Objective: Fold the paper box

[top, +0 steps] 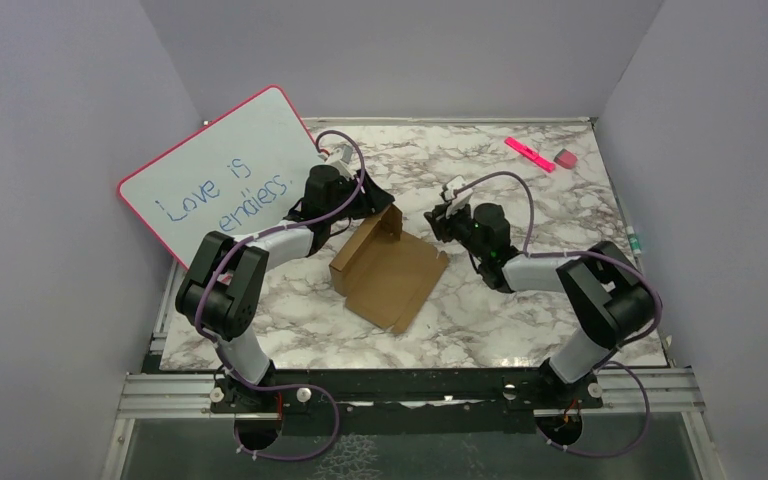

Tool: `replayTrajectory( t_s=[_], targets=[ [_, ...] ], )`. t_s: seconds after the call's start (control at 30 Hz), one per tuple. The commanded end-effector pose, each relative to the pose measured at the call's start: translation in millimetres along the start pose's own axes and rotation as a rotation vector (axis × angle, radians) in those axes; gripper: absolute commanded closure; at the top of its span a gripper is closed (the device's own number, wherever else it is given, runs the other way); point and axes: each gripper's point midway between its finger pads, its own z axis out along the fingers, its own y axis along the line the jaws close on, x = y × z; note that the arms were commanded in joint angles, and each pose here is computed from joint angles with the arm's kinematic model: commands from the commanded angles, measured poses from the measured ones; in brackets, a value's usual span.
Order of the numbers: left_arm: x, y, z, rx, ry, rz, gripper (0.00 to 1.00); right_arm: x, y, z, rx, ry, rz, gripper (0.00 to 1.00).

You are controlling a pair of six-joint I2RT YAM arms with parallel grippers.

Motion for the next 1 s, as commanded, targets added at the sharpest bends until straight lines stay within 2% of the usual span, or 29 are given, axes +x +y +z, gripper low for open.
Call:
replayTrajectory(
  t_s=[0.0, 0.2, 0.3, 0.77, 0.97],
  targets=[
    [21, 11, 1, -0.016, 0.069, 0.004, 0.49, 11, 20, 16, -0.121, 0.003, -0.070, 0.62],
    [20, 5, -1, 0.003, 0.071, 0.005, 0.49, 17, 44, 26, -0.265, -0.031, -0.101, 0.50],
    [22, 4, -2, 0.012, 0.080, 0.004, 0.49, 16, 54, 29, -0.325, -0.051, -0.102, 0.47],
    [28, -1, -4, 0.048, 0.114, 0.006, 0.48, 4, 81, 43, -0.491, -0.106, -0.092, 0.47],
    [31, -3, -5, 0.055, 0.124, -0.005, 0.48, 6, 82, 47, -0.483, -0.114, -0.057, 0.47]
  ],
)
